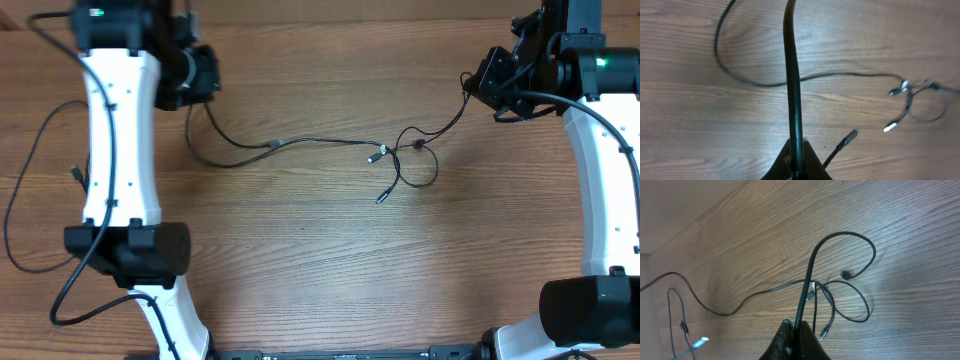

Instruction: Untangle cables

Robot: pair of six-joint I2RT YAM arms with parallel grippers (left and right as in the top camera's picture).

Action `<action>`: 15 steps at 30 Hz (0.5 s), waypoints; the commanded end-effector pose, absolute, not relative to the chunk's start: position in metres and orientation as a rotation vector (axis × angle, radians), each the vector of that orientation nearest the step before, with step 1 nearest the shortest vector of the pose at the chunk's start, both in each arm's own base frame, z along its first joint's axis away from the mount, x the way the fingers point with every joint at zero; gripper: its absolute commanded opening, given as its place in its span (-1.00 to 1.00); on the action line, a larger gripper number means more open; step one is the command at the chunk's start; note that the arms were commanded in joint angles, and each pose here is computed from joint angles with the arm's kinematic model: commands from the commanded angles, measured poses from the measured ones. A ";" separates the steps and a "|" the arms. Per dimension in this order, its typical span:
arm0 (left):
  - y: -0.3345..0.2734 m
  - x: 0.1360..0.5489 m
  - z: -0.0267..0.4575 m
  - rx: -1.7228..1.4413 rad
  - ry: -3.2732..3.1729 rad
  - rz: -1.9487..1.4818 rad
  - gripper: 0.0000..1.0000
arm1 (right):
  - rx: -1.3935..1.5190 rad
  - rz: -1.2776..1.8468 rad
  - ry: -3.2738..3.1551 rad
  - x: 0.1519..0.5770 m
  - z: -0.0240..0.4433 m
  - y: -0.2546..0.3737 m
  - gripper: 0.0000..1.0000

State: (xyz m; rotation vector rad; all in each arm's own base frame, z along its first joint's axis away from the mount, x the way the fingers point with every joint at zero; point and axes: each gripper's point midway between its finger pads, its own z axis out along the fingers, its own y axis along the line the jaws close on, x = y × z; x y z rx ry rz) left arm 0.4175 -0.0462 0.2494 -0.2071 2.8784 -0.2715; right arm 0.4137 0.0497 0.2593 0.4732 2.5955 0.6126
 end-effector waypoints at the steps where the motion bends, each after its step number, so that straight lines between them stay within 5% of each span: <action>1: -0.067 0.412 0.222 -0.026 2.947 -0.178 -0.90 | 0.455 0.604 2.593 0.414 0.260 0.050 -0.92; 4: -0.081 0.412 0.195 0.133 2.979 -0.168 -0.67 | 0.456 0.600 2.592 0.414 0.260 0.049 -0.92; 8: -0.099 0.406 0.150 0.435 3.002 -0.174 0.22 | 0.448 0.593 2.593 0.414 0.260 0.048 -0.92; 15: -0.146 0.410 0.118 0.664 2.893 -0.353 0.36 | 0.451 0.593 2.601 0.412 0.259 0.049 -0.92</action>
